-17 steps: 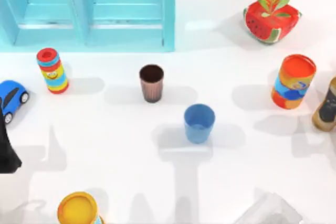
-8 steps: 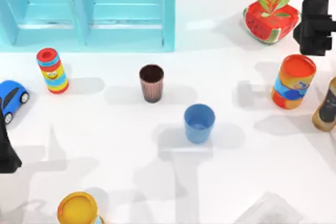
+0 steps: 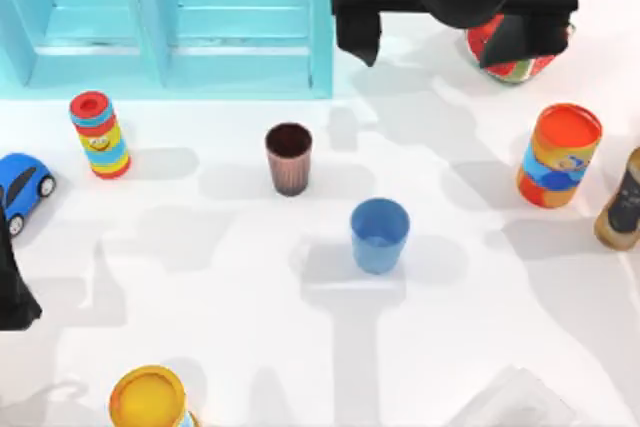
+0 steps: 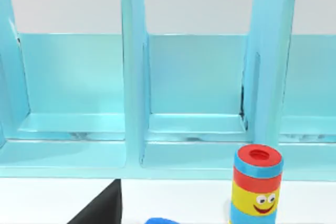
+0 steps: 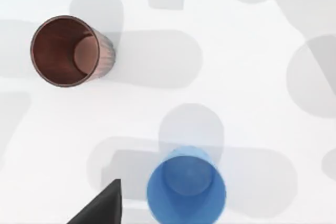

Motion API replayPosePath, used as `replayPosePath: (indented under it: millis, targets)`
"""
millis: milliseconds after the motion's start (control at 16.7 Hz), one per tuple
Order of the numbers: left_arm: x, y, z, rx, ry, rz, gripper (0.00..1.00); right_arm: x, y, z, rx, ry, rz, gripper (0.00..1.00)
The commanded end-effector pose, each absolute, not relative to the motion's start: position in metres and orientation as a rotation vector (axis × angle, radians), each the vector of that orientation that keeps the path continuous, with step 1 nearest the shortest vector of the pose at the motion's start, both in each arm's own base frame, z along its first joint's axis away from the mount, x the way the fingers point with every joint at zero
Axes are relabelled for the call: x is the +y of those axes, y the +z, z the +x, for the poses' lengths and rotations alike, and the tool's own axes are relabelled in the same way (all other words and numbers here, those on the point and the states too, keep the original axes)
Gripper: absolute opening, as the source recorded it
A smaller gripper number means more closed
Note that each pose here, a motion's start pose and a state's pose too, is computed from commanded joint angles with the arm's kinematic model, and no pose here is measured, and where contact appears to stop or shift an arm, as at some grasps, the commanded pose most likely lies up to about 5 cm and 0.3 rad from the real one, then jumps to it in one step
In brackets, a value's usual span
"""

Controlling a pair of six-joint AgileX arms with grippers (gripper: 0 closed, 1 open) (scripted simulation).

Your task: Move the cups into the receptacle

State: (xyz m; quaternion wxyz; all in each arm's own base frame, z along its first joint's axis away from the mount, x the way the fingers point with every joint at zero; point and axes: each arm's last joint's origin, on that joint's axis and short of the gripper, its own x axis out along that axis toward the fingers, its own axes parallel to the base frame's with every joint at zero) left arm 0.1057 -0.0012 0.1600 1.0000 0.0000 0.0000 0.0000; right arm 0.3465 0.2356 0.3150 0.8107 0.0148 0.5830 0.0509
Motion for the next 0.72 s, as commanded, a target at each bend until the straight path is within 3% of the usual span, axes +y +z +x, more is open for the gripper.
replayPosePath:
  millis: [360, 720]
  targets:
    - [-0.001, 0.160, 0.106, 0.000, 0.000, 0.000, 1.00, 0.314, 0.269, 0.373, 1.307, 0.031, -0.010, 1.00]
    - [-0.001, 0.160, 0.106, 0.000, 0.000, 0.000, 1.00, 0.341, 0.242, 0.372, 1.278, -0.005, 0.003, 1.00]
